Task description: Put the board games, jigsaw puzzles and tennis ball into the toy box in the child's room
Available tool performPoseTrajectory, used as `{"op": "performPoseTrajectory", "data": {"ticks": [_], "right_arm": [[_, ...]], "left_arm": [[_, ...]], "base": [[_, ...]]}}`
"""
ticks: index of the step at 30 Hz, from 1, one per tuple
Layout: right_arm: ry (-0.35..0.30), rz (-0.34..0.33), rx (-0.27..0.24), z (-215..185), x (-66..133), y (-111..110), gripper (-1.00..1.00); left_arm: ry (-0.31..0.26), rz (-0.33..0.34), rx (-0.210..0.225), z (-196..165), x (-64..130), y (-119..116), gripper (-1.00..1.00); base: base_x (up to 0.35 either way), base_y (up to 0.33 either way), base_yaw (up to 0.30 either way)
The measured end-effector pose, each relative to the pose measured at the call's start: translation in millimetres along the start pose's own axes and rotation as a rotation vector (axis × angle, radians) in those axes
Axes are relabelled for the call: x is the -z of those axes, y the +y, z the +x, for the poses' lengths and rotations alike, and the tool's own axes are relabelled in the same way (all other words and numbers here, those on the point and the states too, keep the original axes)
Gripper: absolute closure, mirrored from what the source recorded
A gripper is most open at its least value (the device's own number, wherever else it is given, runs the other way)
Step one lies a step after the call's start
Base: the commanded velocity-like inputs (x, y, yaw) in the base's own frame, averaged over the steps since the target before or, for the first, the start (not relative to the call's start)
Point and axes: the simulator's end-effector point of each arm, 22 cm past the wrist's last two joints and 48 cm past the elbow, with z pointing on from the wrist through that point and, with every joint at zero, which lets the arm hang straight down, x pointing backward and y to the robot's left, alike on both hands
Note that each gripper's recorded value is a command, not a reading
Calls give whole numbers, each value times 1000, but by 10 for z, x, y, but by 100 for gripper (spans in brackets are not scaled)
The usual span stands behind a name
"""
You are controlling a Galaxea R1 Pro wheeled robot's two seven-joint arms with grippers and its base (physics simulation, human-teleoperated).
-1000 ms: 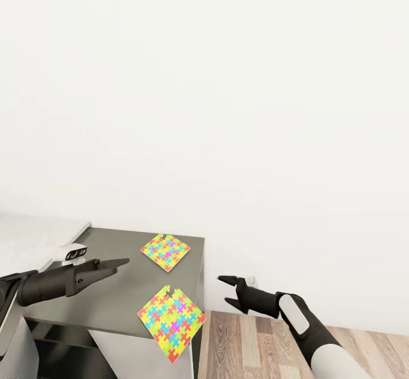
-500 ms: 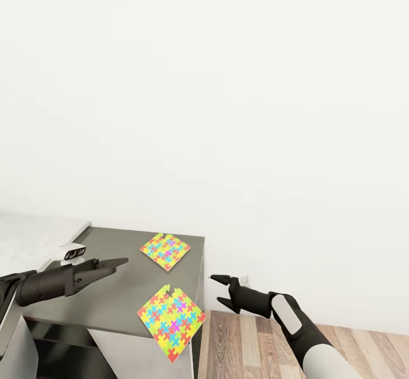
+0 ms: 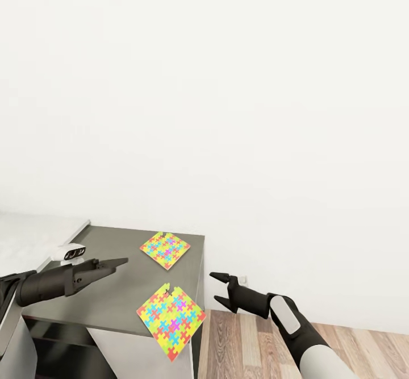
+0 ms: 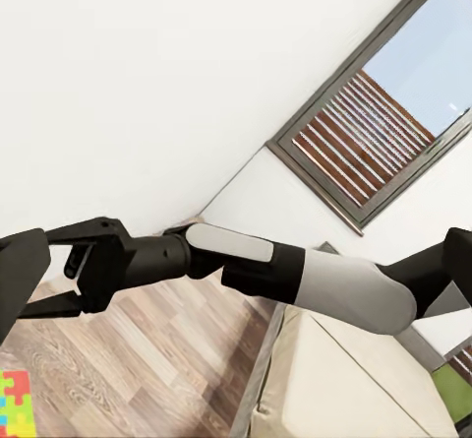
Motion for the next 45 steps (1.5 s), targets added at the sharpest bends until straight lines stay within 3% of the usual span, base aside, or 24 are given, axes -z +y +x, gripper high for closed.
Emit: {"op": "performPoseTrajectory", "data": {"ticks": [5, 17, 45], "right_arm": [[-9, 12, -28, -24, 56, -109, -100], [-27, 40, -35, -80, 195, -283, -100], [-21, 47, -42, -65, 203, -311, -100]], "left_arm": [[-3, -4, -2, -12, 19, 3, -100], [-10, -9, -2, -20, 49, 9, -100], [-10, -12, -5, -20, 57, 14, -100]], "base": [[0, 0, 0], [0, 0, 0], [-47, 0, 0]]}}
